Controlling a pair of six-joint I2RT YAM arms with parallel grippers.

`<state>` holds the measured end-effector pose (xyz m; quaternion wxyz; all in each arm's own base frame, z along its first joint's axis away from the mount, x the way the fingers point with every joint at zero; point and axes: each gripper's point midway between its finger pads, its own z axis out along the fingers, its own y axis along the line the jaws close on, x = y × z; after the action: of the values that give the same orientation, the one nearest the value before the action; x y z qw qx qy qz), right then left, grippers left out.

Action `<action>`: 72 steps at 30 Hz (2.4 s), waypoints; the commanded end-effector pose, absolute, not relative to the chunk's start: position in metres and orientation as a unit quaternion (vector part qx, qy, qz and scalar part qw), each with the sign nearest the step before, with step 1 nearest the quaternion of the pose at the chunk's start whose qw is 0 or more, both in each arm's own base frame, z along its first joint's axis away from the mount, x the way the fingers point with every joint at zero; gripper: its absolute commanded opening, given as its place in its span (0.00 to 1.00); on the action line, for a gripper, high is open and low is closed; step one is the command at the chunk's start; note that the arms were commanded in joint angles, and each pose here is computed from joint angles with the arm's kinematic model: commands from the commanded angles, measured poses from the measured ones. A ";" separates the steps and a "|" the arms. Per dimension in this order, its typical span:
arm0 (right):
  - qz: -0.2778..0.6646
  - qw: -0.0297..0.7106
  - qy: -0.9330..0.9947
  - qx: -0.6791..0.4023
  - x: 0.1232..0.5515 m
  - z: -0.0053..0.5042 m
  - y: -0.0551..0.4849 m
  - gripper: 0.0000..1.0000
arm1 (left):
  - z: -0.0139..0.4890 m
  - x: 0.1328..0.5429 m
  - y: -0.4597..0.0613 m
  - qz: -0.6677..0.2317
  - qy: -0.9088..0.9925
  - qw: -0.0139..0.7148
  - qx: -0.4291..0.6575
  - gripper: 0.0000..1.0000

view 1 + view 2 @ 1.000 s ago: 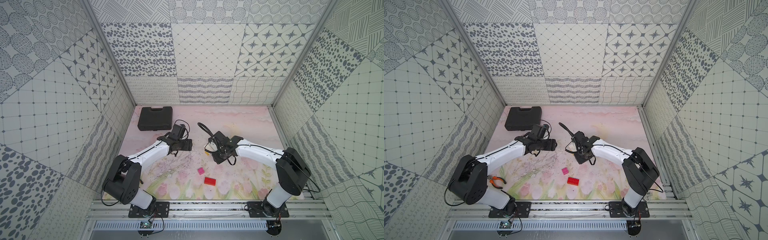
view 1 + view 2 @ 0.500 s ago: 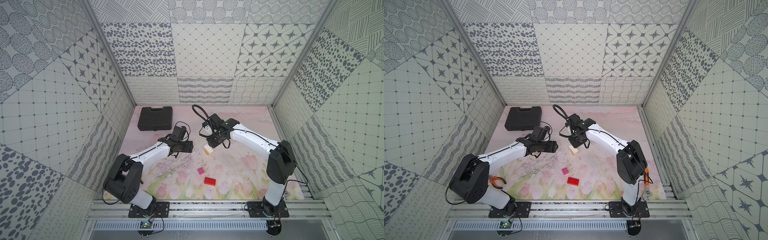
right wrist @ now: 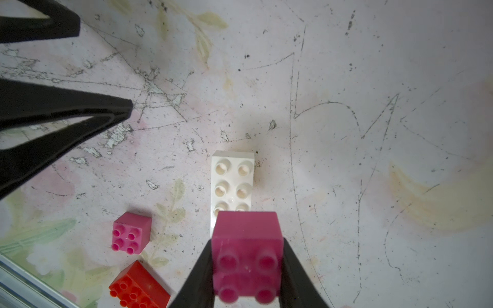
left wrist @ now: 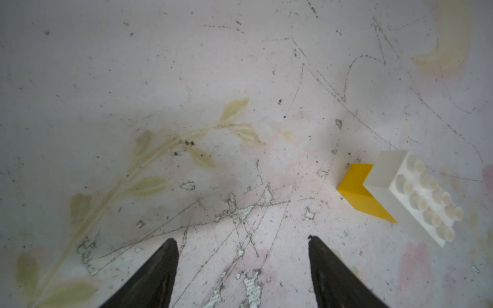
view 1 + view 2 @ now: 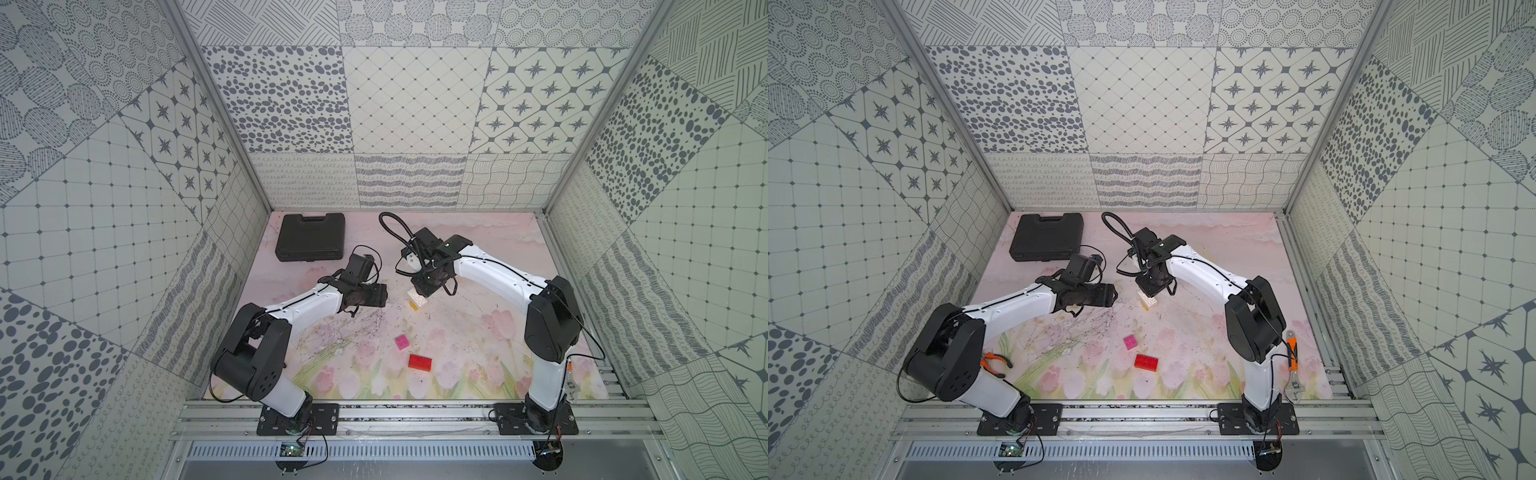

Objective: Assemble the letter f with lego
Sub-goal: Assemble the lego brick with the lego brick.

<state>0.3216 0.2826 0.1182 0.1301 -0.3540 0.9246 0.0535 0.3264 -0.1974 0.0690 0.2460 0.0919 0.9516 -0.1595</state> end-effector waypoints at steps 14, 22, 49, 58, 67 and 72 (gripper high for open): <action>0.062 0.118 0.921 -0.365 0.322 0.094 0.294 0.33 | 0.068 0.334 -0.204 -0.170 0.947 0.255 0.094 0.78; 0.059 0.109 0.922 -0.368 0.319 0.085 0.294 0.33 | 0.067 0.334 -0.205 -0.170 0.948 0.253 0.095 0.77; 0.020 0.081 0.931 -0.354 0.307 0.063 0.290 0.33 | 0.066 0.333 -0.204 -0.168 0.949 0.251 0.094 0.77; 0.041 0.058 0.942 -0.329 0.298 0.050 0.294 0.33 | 0.067 0.333 -0.204 -0.169 0.948 0.252 0.095 0.77; 0.035 0.039 0.946 -0.321 0.293 0.039 0.290 0.35 | 0.067 0.332 -0.204 -0.169 0.948 0.252 0.095 0.77; 0.035 0.066 0.944 -0.320 0.302 0.051 0.292 0.41 | 0.066 0.332 -0.203 -0.169 0.948 0.251 0.094 0.77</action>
<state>0.3138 0.2968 0.0778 0.1064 -0.3210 0.9401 0.0435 0.3306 -0.1998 0.0629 0.2468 0.0920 0.9513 -0.1600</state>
